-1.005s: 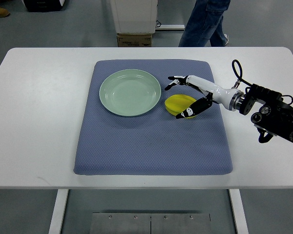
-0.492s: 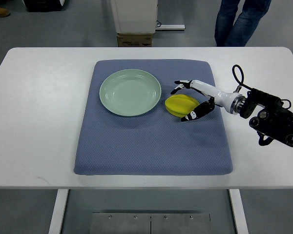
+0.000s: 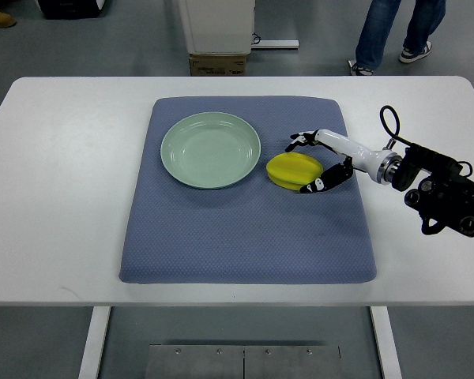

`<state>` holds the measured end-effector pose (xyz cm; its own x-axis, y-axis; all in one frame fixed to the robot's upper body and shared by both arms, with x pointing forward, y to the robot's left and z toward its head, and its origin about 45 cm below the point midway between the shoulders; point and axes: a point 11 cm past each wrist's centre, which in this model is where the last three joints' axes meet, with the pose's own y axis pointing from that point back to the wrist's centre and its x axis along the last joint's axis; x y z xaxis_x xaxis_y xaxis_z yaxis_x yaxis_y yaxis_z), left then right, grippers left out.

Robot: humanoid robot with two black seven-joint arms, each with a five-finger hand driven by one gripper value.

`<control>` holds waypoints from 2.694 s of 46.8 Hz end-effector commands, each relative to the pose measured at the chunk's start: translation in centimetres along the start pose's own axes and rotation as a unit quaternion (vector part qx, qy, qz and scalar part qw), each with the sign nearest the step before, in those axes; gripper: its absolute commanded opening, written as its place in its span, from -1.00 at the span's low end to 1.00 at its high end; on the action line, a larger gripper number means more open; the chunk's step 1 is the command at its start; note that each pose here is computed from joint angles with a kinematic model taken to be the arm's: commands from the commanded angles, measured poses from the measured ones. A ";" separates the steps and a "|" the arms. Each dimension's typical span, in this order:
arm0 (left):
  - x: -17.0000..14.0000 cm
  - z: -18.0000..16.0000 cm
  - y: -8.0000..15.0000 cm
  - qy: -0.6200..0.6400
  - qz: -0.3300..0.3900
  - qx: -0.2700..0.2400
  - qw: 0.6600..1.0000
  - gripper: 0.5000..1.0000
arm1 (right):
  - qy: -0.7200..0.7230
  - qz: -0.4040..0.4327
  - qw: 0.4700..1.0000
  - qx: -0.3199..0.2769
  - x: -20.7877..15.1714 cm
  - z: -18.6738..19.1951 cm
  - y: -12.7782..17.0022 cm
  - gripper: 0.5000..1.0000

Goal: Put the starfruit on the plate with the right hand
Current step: 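Close the right hand fingers around the yellow starfruit, then lift the starfruit with the right hand and carry it over the plate, then lower the starfruit onto the plate and open the right hand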

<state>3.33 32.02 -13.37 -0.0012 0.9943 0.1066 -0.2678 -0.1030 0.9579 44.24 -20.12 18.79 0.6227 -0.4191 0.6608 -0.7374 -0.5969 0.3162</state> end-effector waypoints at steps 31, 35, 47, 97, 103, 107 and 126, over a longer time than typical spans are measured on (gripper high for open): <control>0.0 0.0 0.0 0.000 0.000 0.000 1.000 1.00 | 0.006 -0.003 1.000 -0.001 -0.1 0.4 0.1 -1.00; 0.0 0.0 0.0 0.001 0.000 0.000 1.000 1.00 | 0.004 -0.001 1.000 0.003 0.0 0.1 -0.1 -1.00; 0.0 0.0 0.0 0.000 0.000 0.000 1.000 1.00 | -0.012 0.033 0.999 0.029 2.1 -2.1 -0.9 -1.00; 0.0 0.0 0.0 0.000 0.000 0.000 1.000 1.00 | 0.044 0.002 0.998 0.051 0.1 -12.1 -8.5 -1.00; 0.0 0.0 0.0 0.000 0.000 0.000 1.000 1.00 | 0.047 0.001 0.998 0.049 0.0 -11.9 -8.5 -1.00; 0.0 0.0 0.0 0.000 0.000 0.000 1.000 1.00 | 0.052 -0.004 0.997 0.048 -0.4 -11.9 -8.5 -1.00; 0.0 0.0 0.0 0.000 0.000 0.000 1.000 1.00 | 0.073 -0.042 0.995 0.052 -2.9 -12.1 -8.5 -1.00</control>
<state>3.33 32.02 -13.37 -0.0010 0.9943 0.1065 -0.2678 -0.1029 0.9580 45.70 -5.57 22.78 0.6253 -0.2848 0.7266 -0.6576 -0.6936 0.2940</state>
